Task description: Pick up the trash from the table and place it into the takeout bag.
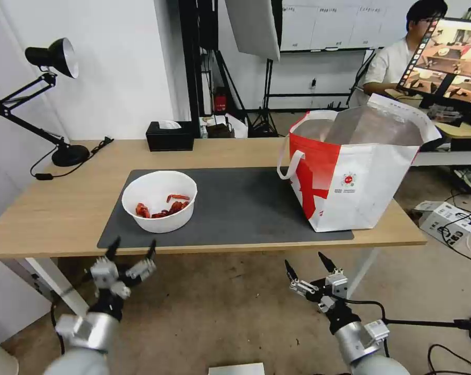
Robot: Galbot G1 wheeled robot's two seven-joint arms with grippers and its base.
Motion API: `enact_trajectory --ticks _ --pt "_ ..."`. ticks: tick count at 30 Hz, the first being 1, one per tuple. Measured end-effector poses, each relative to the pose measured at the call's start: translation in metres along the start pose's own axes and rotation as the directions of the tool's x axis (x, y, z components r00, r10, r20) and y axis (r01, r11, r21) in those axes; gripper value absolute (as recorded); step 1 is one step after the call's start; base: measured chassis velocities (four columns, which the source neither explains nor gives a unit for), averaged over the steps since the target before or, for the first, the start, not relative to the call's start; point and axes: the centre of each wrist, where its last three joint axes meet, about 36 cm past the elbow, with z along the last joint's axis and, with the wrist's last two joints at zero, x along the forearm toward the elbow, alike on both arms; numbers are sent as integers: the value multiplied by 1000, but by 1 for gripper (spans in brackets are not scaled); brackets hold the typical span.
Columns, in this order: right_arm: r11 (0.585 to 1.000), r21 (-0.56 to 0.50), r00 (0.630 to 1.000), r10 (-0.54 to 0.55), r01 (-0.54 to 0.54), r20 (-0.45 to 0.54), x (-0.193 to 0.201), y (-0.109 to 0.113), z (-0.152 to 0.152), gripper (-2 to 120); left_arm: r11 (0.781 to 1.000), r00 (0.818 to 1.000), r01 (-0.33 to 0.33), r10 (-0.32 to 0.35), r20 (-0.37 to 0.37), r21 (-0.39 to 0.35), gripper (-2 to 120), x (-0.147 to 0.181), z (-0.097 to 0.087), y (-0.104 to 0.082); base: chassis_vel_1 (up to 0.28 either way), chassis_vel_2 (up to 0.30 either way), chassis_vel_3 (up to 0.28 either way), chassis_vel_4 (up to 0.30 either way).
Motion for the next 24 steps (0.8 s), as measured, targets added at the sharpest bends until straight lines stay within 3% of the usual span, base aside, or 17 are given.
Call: enact_trajectory --ticks 1,8,13,18,21,24 --pt "1000 0 1000 0 0 0 0 0 0 100 1000 1000 0 0 0 0 100 0 0 0 0 0 0 0" --pt "1000 0 1000 0 0 0 0 0 0 100 997 999 -41 42 12 -60 100 -58 -31 45 0 0 0 0" --pt "1000 0 1000 -1 1 0 0 0 0 100 995 998 -63 64 10 -76 100 -92 -47 60 0 0 0 0" --pt "1000 0 1000 -1 1 0 0 0 0 100 996 998 -54 53 -19 -72 100 -99 -53 72 0 0 0 0" --pt "1000 0 1000 -1 1 0 0 0 0 100 997 996 -49 45 -73 -55 100 -103 -60 77 0 0 0 0" --pt "1000 0 1000 -1 1 1 0 0 0 100 999 977 -33 31 -213 -5 100 -110 -79 82 0 0 0 0"
